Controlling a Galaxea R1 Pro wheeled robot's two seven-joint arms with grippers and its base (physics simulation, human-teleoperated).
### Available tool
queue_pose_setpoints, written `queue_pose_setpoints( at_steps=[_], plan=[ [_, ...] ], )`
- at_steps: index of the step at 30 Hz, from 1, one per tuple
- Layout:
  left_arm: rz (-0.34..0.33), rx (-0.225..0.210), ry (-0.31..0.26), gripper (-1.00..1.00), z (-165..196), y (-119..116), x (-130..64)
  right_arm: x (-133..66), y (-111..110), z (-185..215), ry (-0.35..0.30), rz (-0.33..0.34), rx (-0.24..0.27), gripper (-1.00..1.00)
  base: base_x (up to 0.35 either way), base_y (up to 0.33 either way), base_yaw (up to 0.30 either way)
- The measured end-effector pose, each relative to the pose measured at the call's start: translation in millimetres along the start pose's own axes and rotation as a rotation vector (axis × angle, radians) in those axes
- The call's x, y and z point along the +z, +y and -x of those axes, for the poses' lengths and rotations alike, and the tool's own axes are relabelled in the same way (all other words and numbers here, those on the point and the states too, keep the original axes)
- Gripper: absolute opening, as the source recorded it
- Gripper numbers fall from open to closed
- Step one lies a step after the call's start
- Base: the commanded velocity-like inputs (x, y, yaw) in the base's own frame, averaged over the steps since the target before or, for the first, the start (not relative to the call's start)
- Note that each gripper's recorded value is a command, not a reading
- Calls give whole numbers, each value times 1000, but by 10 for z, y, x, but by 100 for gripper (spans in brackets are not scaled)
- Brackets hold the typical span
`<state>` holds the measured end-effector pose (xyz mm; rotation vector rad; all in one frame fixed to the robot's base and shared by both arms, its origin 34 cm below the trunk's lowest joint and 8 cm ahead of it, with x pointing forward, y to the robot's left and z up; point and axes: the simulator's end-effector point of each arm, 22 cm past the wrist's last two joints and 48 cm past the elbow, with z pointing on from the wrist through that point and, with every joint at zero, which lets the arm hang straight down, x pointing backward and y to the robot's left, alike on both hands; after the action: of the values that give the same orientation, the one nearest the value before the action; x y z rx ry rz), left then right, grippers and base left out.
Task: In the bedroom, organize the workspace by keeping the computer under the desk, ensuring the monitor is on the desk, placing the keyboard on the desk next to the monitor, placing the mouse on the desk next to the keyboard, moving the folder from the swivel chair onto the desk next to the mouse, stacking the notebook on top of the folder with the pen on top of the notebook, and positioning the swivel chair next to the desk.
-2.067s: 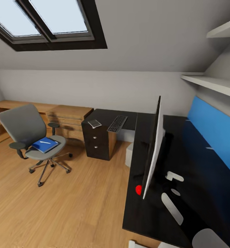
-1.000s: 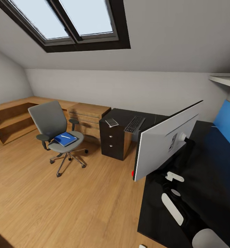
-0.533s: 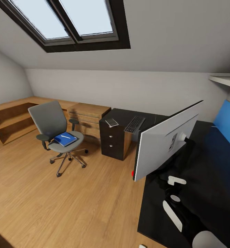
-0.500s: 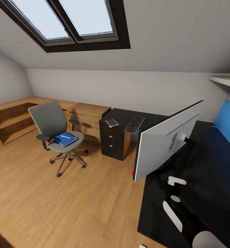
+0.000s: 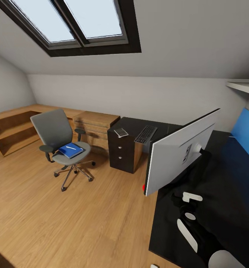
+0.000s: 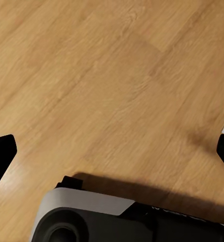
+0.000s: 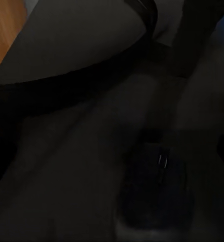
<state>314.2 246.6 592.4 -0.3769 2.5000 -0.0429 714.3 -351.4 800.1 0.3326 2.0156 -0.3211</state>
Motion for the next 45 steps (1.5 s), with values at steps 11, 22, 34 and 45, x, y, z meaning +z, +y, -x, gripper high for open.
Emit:
queue_pose_setpoints(
  at_steps=[11,22,34,45],
  plan=[
    [-5,-5,-34,100,149,-36,33,44,-163,-320,65,-35,-33,100,0,0,0],
    [-10,-8,-57,100,183,-50,175,135,-184,-504,78,-43,-40,100,0,0,0],
    [-10,-8,-58,100,99,-35,323,222,-169,-654,79,-44,-41,100,0,0,0],
    [-10,-7,-58,100,79,-29,348,237,-161,-659,72,-43,-41,100,0,0,0]
  ],
)
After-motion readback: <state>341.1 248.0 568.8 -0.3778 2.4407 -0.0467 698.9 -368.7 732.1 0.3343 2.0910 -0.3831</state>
